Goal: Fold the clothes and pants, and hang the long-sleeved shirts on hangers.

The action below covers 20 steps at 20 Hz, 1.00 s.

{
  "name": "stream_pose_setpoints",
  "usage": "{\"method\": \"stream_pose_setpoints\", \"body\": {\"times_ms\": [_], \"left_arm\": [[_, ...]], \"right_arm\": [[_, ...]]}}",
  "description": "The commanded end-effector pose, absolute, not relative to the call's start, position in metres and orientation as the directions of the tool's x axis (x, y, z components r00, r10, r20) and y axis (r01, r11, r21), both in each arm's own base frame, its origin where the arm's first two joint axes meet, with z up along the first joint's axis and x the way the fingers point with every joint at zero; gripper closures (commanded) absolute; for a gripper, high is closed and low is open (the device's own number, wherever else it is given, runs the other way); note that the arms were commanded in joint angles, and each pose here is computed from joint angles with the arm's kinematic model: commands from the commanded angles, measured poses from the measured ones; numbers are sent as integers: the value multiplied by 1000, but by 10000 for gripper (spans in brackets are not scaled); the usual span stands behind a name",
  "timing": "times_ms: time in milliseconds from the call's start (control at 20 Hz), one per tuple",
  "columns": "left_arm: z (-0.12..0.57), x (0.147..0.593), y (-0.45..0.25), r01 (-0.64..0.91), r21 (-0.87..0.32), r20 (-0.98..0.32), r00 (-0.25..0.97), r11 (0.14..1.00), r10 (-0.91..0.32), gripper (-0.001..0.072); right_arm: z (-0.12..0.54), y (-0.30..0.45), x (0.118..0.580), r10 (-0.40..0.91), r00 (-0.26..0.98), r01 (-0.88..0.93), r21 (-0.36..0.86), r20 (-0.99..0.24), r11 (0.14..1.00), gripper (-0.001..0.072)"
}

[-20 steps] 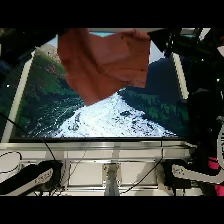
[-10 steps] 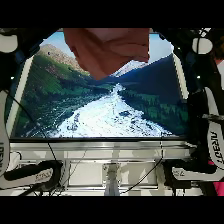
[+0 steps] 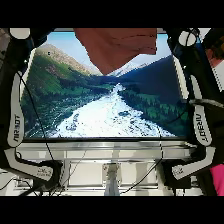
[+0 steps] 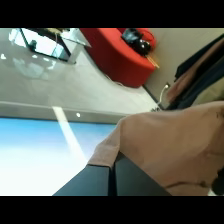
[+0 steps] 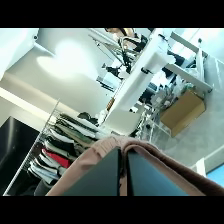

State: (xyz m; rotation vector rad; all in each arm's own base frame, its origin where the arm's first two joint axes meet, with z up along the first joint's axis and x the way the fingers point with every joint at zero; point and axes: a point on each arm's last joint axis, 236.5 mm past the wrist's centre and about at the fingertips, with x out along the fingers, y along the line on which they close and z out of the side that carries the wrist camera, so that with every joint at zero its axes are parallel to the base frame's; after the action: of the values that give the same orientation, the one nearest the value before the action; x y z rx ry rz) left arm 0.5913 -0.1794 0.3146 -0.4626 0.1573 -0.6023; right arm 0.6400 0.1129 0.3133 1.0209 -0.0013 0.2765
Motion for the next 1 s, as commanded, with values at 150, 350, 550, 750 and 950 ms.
{"method": "stream_pose_setpoints", "body": {"times_ms": [150, 350, 550, 750, 950], "left_arm": [[252, 567, -199, 621, -426, -209, 640, 658, -739, 702], [183, 553, -199, 585, -385, -435, 567, 714, -700, 704], [141, 517, -206, 581, -405, -551, 461, 706, -696, 704], [112, 465, -209, 570, -394, -626, 408, 721, -665, 705], [74, 392, -216, 543, -417, -666, 364, 729, -651, 705]], "right_arm": [[270, 94, 637, 450, 892, -237, 815, -33, 529, 693], [186, 102, 576, 664, 652, -200, 761, -366, 617, 695], [139, 99, 528, 662, 533, -134, 721, -526, 680, 696], [84, 99, 466, 643, 411, -31, 695, -646, 718, 696], [34, 95, 397, 594, 334, 63, 646, -732, 760, 695]]}}
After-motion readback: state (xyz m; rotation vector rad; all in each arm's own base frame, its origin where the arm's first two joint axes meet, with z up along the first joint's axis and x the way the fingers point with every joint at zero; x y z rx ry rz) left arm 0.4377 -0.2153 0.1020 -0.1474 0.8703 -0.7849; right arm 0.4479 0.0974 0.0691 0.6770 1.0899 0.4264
